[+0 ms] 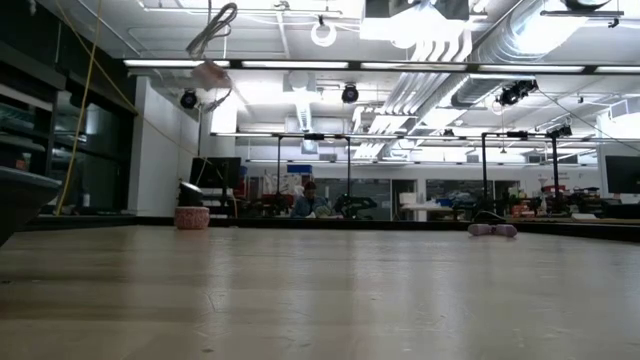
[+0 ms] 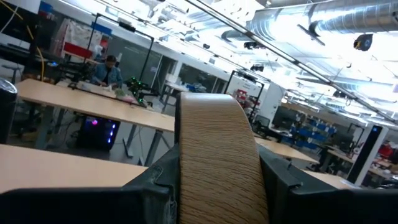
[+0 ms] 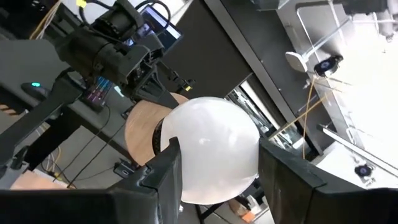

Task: Screw lightbulb
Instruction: Insert the white lightbulb into the brown lamp

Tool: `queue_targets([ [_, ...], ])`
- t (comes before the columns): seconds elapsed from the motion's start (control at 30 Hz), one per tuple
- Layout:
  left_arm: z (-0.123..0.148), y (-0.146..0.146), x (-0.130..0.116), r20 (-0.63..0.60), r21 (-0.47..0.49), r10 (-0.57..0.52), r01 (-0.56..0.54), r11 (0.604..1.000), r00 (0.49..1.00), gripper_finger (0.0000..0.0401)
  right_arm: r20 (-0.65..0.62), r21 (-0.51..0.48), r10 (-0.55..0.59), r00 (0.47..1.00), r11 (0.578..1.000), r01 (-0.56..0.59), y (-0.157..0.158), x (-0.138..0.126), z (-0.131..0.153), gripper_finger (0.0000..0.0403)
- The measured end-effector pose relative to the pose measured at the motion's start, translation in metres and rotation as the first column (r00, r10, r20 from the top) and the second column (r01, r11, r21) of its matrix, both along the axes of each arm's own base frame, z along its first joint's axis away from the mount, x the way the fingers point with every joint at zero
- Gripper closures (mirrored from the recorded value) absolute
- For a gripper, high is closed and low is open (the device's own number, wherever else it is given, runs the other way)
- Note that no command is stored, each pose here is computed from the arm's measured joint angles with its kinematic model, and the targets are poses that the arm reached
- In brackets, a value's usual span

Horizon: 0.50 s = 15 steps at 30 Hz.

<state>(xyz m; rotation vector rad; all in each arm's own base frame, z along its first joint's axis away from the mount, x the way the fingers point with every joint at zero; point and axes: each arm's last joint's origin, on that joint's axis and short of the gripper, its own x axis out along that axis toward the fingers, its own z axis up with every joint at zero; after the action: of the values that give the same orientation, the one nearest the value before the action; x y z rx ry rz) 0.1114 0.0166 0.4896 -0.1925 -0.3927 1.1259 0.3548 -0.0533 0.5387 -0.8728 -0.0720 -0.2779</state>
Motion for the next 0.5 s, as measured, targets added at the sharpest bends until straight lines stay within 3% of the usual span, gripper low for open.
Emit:
queue_targets([
  [0.5,0.003,0.005,0.019,0.006,0.028,0.065,-0.065,0.998,0.998,0.0287,0.011,0.085,-0.091,0.996,0.992,0.090,0.003,0.012,-0.009,0.0227],
])
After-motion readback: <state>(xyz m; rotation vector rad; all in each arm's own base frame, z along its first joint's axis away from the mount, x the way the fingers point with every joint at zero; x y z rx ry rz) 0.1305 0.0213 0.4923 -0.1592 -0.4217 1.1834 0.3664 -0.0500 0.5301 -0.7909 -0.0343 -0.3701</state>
